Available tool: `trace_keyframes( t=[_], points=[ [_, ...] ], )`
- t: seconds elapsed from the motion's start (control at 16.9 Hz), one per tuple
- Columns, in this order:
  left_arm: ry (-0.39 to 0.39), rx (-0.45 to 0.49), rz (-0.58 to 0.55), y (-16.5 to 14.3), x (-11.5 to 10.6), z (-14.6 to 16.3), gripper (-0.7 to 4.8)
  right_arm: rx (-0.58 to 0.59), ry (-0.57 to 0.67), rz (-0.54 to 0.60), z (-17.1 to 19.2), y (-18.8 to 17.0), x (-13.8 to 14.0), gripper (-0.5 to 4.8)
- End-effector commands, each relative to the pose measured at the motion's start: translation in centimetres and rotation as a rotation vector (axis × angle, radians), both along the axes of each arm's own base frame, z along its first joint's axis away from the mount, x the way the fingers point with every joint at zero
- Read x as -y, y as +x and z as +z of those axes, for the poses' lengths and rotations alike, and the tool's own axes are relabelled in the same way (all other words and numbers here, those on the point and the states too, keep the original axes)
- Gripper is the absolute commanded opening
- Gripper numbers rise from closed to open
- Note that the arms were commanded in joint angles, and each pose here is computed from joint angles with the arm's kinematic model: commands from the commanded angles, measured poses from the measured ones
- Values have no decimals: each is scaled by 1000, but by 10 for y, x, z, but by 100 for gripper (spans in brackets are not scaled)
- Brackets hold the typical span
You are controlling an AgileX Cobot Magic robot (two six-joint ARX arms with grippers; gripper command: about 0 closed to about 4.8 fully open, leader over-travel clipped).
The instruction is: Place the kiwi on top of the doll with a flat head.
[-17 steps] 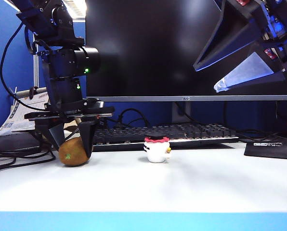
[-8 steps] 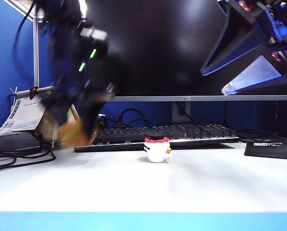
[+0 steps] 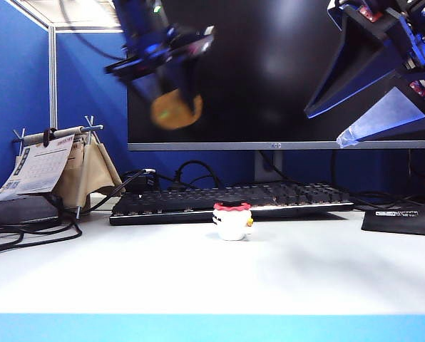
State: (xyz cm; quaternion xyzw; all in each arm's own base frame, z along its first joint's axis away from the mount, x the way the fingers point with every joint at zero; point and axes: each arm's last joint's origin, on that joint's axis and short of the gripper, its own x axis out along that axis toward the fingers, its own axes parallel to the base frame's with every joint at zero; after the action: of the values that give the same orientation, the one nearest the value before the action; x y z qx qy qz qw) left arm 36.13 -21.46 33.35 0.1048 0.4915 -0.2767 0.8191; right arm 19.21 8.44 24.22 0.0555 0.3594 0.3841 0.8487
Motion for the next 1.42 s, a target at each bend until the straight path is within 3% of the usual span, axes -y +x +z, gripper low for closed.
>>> trace_keyframes(
  t=[0.06, 0.24, 0.77, 1.42],
  points=[
    [24, -90, -48, 6, 17, -10, -6, 20, 17, 19, 4, 0, -1, 337],
    [71, -89, -121, 10, 37, -22, -6, -2, 10, 20, 3, -1, 0, 337],
    [19, -156, -161, 30, 65, -64, -6, -3, 15, 35, 3, -2, 0, 337],
    [59, -207, -154, 31, 67, -77, -6, -3, -3, 40, 1, -2, 0, 337]
  ],
)
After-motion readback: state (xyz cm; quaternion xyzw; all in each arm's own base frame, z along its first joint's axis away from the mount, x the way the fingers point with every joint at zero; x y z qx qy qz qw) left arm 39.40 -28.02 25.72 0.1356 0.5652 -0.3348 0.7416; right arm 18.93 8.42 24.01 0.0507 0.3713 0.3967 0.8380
